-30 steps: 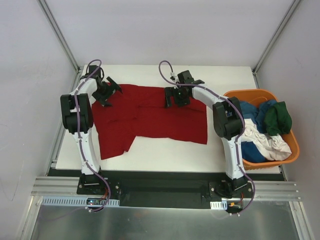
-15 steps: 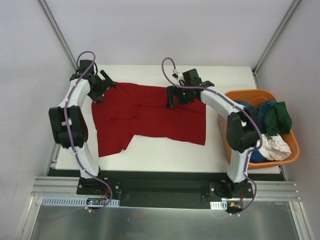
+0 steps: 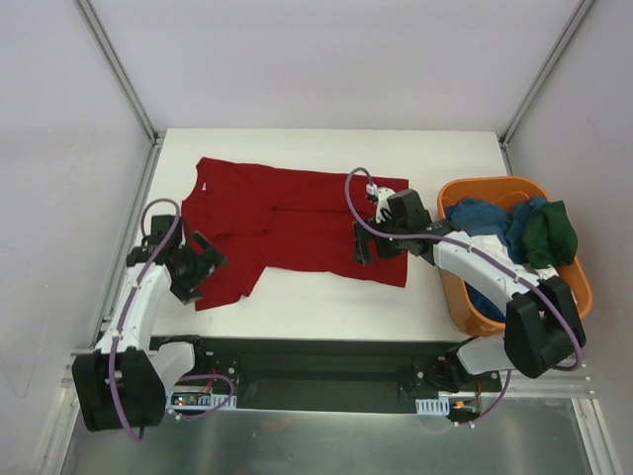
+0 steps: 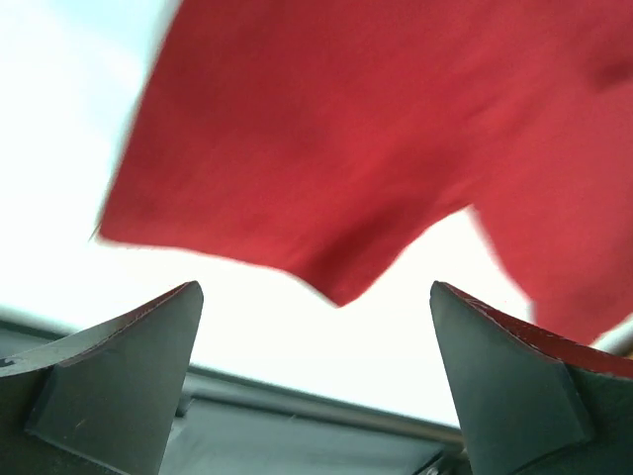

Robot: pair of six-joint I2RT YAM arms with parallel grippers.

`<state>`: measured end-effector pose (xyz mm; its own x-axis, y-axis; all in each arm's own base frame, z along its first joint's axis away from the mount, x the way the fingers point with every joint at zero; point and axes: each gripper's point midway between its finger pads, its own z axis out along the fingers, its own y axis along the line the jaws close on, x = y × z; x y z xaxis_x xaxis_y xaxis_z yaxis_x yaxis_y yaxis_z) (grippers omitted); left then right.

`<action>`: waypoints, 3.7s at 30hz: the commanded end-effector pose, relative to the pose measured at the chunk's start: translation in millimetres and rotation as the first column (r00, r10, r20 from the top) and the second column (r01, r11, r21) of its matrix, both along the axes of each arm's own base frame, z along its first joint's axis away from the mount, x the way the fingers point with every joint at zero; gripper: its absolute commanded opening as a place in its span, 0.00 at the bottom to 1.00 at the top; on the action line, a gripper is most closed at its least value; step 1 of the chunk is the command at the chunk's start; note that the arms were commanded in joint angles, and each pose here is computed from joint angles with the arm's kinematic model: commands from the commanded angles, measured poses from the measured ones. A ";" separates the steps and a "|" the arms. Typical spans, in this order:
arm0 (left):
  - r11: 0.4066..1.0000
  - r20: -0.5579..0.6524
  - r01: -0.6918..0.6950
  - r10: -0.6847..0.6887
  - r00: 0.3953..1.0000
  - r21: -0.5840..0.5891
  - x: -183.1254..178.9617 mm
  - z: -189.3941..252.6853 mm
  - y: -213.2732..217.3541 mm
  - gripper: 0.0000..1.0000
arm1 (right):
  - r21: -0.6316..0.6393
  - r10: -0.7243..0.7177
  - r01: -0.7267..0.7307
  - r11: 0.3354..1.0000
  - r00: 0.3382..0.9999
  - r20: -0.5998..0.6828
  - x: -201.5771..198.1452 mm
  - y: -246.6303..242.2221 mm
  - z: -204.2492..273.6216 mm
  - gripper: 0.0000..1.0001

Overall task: Fold and stack the t-shirts
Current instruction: Fold the tshirt

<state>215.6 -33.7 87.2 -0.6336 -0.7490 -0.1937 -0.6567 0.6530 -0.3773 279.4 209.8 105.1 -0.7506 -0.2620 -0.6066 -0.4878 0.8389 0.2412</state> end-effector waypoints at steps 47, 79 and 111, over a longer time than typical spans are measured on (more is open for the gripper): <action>0.944 -0.069 -0.256 0.276 0.959 0.210 -33.0 -69.4 44.7 0.00 | 0.045 -0.360 0.357 0.933 0.925 0.126 -19.3 -58.4 36.5 0.97; 0.970 -0.010 -0.183 0.187 0.982 0.161 -21.2 -60.0 34.9 0.00 | -0.279 -0.449 0.433 0.857 0.894 0.007 -65.5 -75.3 -39.7 0.98; 0.979 0.022 -0.171 0.170 0.985 0.113 -11.3 -50.2 27.1 0.00 | -0.364 -0.465 0.397 0.842 0.878 -0.116 -46.1 -80.9 -97.1 0.26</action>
<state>196.3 -7.2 27.4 -0.4984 -0.8215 -0.2769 -0.7719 0.5660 -0.2897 227.8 127.1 14.9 -0.9194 -0.0320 -0.3920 -0.0257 0.9994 -0.0214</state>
